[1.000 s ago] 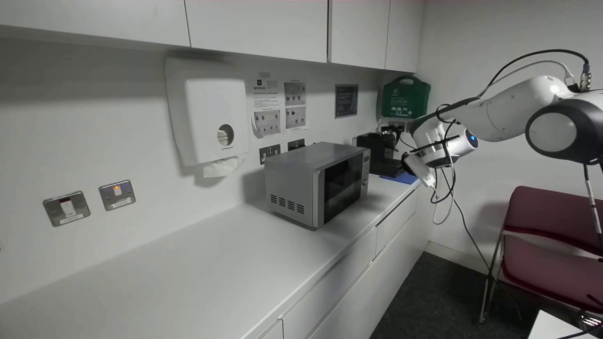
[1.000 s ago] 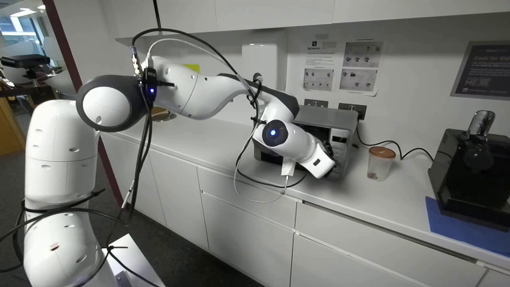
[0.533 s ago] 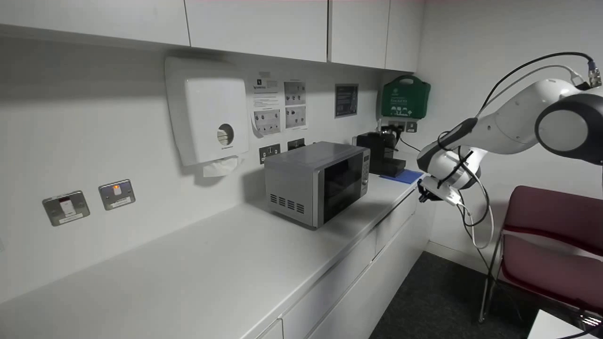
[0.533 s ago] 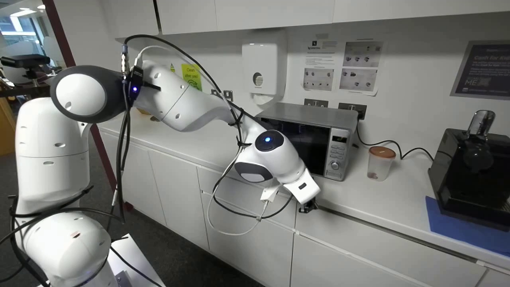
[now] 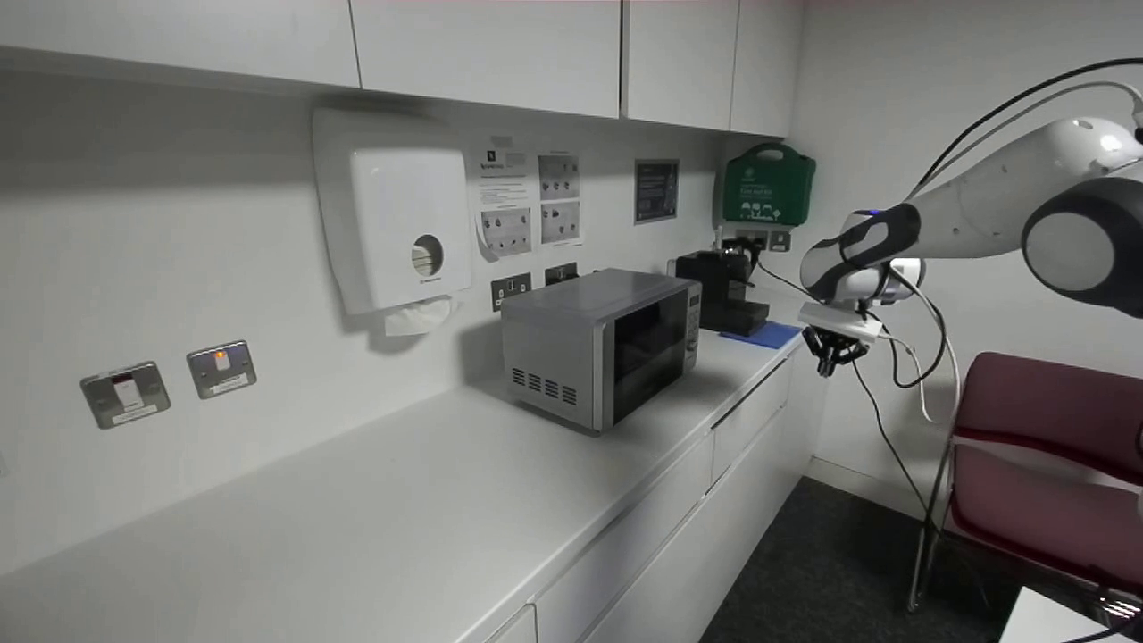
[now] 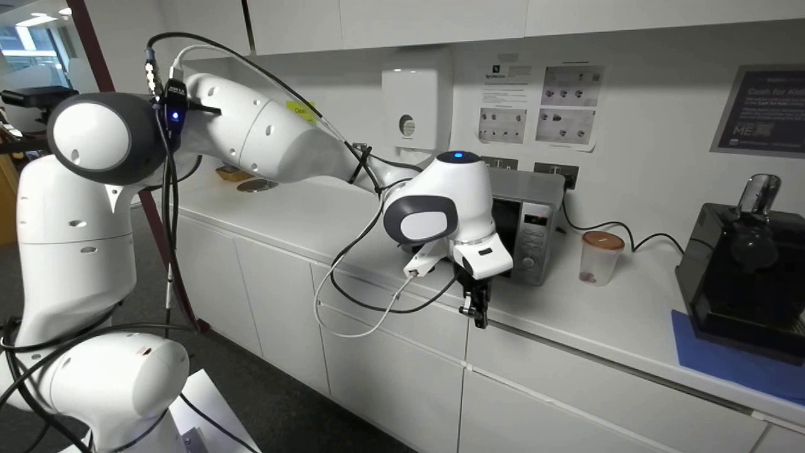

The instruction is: Press a button on the microwave.

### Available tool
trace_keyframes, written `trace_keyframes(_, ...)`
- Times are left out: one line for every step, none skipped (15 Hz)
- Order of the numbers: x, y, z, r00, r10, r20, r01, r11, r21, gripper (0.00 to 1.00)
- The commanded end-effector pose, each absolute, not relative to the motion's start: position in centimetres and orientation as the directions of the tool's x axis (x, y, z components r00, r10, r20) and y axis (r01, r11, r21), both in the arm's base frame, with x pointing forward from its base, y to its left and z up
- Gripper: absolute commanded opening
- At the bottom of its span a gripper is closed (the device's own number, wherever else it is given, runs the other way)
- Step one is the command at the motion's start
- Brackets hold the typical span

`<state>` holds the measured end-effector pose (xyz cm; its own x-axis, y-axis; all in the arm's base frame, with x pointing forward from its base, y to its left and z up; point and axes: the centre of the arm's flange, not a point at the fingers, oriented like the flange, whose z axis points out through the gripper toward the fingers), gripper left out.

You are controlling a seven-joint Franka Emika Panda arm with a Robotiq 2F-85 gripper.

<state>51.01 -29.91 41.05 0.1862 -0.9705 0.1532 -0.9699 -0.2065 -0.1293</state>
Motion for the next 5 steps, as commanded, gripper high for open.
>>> trace_keyframes(51.0, -29.9, 41.0, 0.187, -0.970, 0.154, -0.970, -0.207, -0.128, 0.09)
trace_keyframes(50.9, -29.8, 40.5, 0.187, -0.970, 0.152, -0.971, -0.206, -0.119, 0.16)
trace_keyframes(50.8, -29.8, 40.1, 0.188, -0.971, 0.150, -0.972, -0.205, -0.111, 0.24)
trace_keyframes(50.7, -29.8, 39.9, 0.187, -0.971, 0.148, -0.973, -0.204, -0.107, 0.25)
trace_keyframes(50.6, -29.8, 39.8, 0.186, -0.971, 0.147, -0.974, -0.203, -0.106, 0.25)
